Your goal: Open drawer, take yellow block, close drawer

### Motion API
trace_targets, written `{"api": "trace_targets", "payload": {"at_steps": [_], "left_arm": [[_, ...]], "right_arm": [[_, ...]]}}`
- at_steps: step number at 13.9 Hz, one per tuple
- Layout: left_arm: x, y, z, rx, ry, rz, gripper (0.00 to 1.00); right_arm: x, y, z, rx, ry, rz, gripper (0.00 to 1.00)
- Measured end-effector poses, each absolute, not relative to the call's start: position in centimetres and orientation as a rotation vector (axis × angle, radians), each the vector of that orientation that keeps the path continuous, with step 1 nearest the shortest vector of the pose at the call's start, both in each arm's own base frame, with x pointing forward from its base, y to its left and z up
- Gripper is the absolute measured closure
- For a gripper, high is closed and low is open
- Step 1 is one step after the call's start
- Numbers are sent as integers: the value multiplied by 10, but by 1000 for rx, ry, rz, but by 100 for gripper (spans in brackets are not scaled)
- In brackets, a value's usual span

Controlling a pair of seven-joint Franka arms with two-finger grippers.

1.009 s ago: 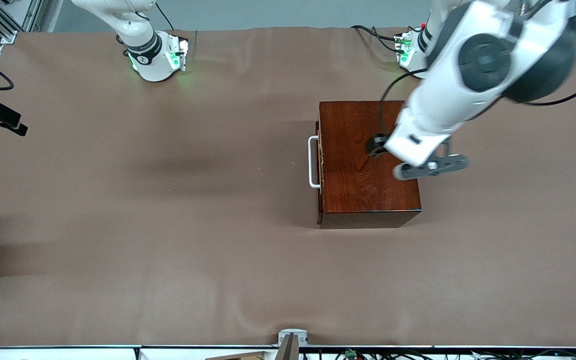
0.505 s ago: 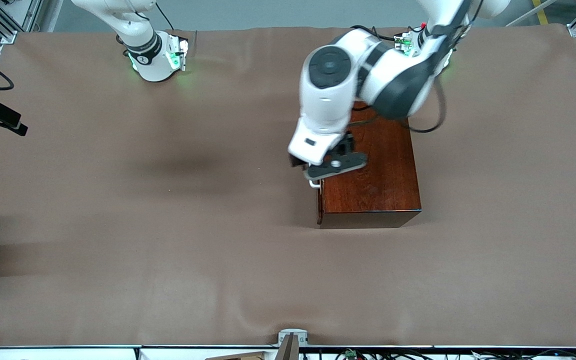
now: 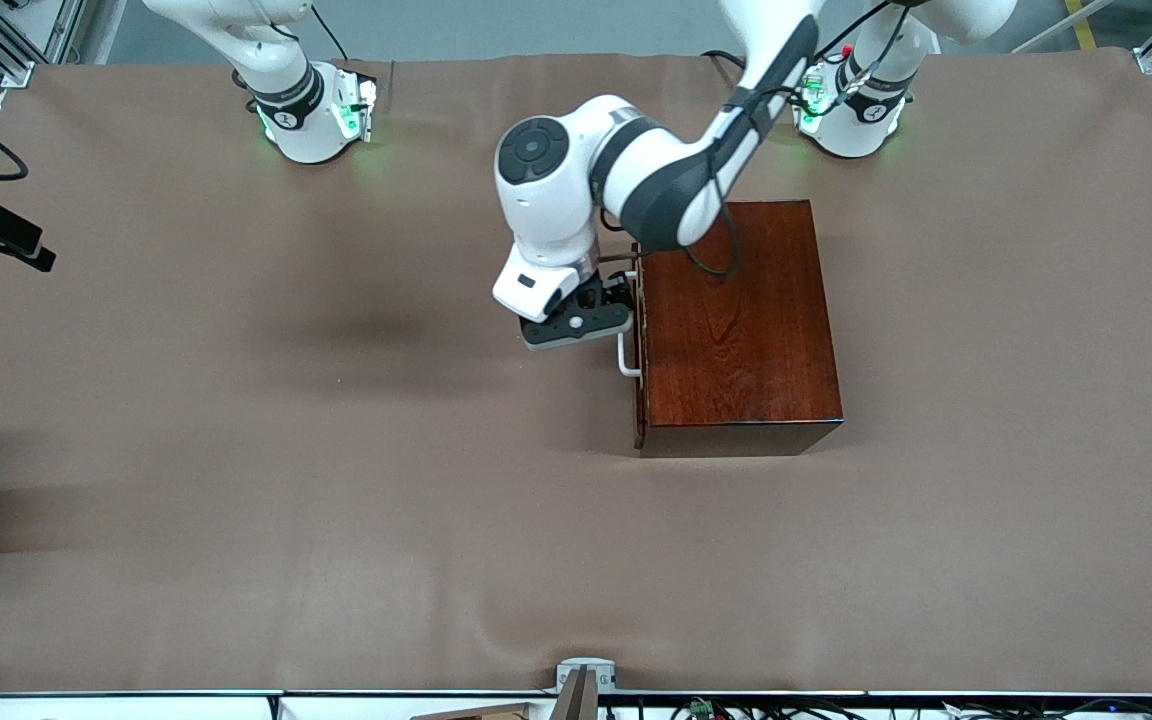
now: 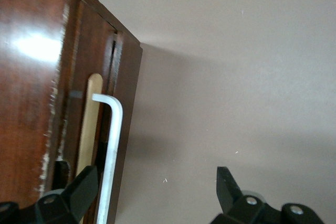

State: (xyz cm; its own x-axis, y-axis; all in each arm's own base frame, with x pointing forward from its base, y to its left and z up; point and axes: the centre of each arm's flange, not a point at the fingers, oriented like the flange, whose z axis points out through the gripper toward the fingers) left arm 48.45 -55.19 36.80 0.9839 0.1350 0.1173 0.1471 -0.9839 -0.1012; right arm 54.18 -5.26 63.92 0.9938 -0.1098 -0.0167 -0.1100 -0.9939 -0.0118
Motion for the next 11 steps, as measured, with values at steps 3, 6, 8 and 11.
{"api": "trace_targets", "payload": {"at_steps": [3, 6, 8, 11], "left_arm": [[481, -556, 340, -2982, -157, -151, 0], [474, -554, 320, -2901, -54, -118, 0], [468, -553, 316, -2866, -28, -87, 0], [465, -551, 305, -2836, -25, -56, 0]], "right_arm": [[542, -53, 639, -3124, 172, 25, 0], [542, -53, 639, -3124, 172, 25, 0], [542, -53, 639, -3124, 172, 25, 0], [542, -53, 639, -3124, 172, 25, 0]]}}
